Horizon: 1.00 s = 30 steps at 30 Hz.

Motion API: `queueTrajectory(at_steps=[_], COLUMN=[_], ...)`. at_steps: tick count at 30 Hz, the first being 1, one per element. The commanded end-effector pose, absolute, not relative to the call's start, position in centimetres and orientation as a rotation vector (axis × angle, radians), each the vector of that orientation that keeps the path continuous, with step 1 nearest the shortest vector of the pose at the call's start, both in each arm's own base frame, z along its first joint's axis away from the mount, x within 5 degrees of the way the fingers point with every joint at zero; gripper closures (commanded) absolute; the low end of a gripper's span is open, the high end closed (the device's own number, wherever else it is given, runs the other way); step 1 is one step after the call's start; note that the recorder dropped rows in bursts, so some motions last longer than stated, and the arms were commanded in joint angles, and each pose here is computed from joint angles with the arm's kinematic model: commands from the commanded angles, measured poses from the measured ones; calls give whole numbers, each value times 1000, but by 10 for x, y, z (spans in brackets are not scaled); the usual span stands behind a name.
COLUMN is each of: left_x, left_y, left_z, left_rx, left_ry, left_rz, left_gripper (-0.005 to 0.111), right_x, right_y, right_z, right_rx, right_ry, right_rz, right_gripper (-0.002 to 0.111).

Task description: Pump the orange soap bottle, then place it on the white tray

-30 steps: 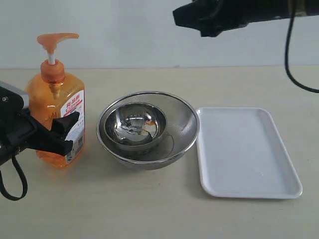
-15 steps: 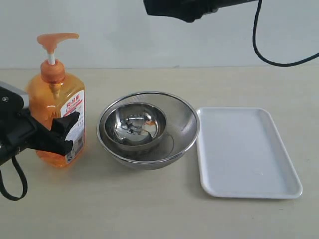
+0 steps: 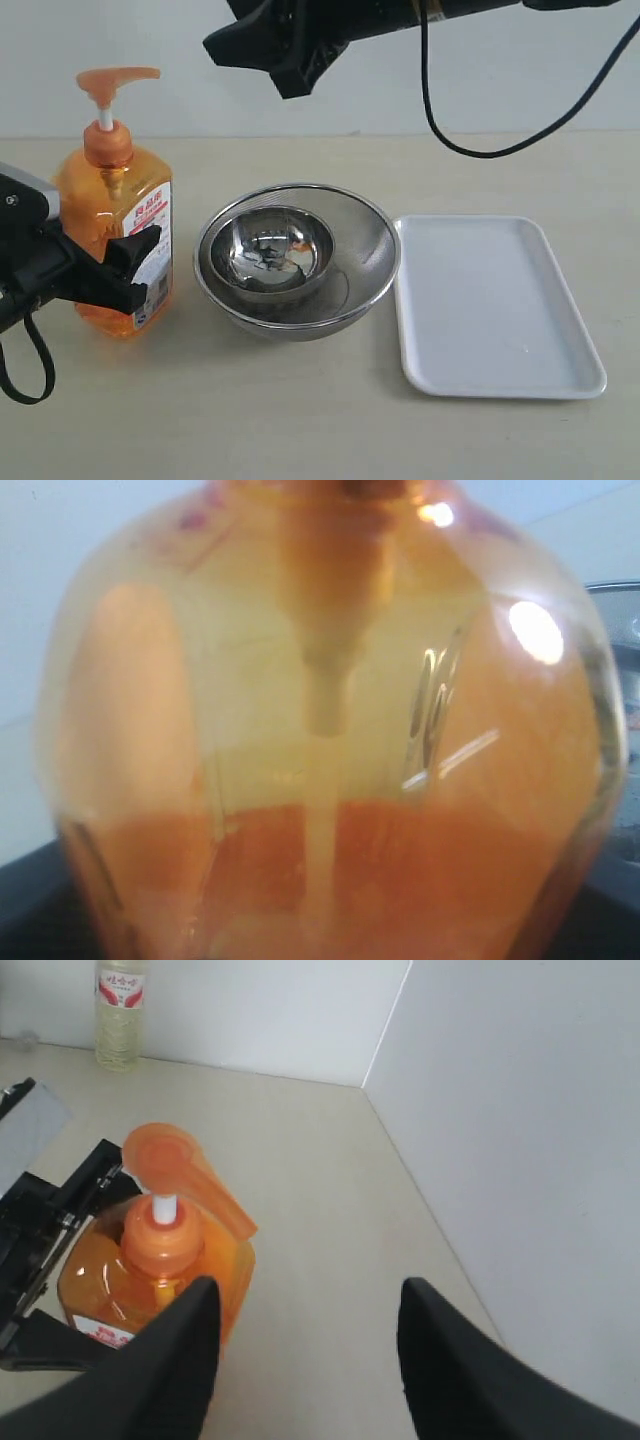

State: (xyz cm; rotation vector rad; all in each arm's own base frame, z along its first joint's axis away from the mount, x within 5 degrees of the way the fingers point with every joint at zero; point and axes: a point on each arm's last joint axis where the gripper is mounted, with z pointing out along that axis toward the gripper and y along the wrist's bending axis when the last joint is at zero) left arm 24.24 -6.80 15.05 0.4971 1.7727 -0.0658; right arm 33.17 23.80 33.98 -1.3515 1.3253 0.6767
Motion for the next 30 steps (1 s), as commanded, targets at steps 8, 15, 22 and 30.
queueTrajectory(at_steps=[8, 15, 22, 30], left_x=[245, 245, 245, 245], left_y=[-70, -70, -70, -70], left_z=[163, 163, 163, 163], left_rx=[479, 476, 476, 477], left_ry=[1668, 1669, 1670, 1672], left_rz=[-72, -75, -75, -75], left_gripper=[95, 95, 95, 95], right_x=[327, 329, 328, 329], right_y=[275, 285, 291, 294], right_z=[327, 311, 311, 311], right_rx=[-1486, -1561, -1555, -1552], right_ry=[1197, 1122, 1125, 1109], right_rz=[750, 686, 640, 584], right_gripper=[60, 59, 53, 53])
